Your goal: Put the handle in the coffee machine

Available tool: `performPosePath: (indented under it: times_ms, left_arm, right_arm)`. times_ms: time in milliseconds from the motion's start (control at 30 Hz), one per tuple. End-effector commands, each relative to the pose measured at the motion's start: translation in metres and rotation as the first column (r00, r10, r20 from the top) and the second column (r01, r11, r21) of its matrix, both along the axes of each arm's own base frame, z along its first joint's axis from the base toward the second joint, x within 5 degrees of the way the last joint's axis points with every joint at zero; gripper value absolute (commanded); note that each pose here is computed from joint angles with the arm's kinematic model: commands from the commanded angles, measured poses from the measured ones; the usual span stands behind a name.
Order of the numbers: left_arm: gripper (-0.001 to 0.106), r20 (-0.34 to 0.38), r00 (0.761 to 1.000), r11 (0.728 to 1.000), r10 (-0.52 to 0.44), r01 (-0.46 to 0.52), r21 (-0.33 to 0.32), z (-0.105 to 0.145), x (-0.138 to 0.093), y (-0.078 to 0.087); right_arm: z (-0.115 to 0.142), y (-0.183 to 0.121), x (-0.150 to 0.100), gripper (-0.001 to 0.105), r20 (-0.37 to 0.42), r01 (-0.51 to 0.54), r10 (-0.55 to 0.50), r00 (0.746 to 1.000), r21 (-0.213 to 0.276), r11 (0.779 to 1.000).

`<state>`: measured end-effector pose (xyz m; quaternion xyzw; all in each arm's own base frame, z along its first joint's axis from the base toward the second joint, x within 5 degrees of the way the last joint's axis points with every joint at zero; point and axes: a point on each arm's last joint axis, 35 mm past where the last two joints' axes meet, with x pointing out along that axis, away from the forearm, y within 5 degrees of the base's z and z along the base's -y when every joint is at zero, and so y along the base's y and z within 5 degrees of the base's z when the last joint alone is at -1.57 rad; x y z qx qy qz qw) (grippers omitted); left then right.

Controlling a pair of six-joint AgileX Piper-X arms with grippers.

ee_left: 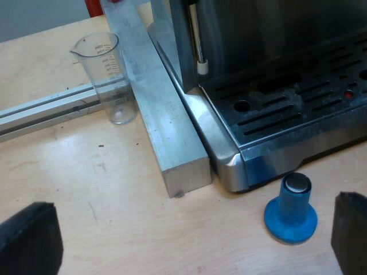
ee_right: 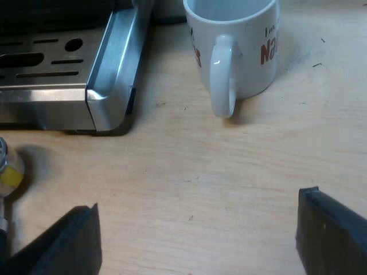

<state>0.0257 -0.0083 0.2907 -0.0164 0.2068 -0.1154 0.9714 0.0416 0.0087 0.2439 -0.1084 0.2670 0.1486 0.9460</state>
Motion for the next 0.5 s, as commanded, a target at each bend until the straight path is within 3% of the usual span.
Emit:
performPosePath:
  times_ms: [33,367,500]
  left_arm:
    - [0.097,0.0,1.0,1.0,-0.012,0.012,-0.004,0.0,0.0024,-0.0003]
    - [0.097,0.0,1.0,1.0,-0.013,0.013,-0.004,0.0,0.0024,-0.0004]
    - [0.097,-0.002,1.0,0.999,-0.002,0.002,-0.034,0.0007,0.0027,-0.0005]
  right_arm:
    - [0.0016,0.0001,0.001,0.071,0.008,-0.002,0.002,1.0,0.0,1.0]
    - [0.0022,0.0,0.0014,0.071,0.014,-0.001,0.001,1.0,-0.001,1.0]
    - [0.0025,0.0,0.0015,0.071,0.005,0.027,-0.027,1.0,0.041,0.999]
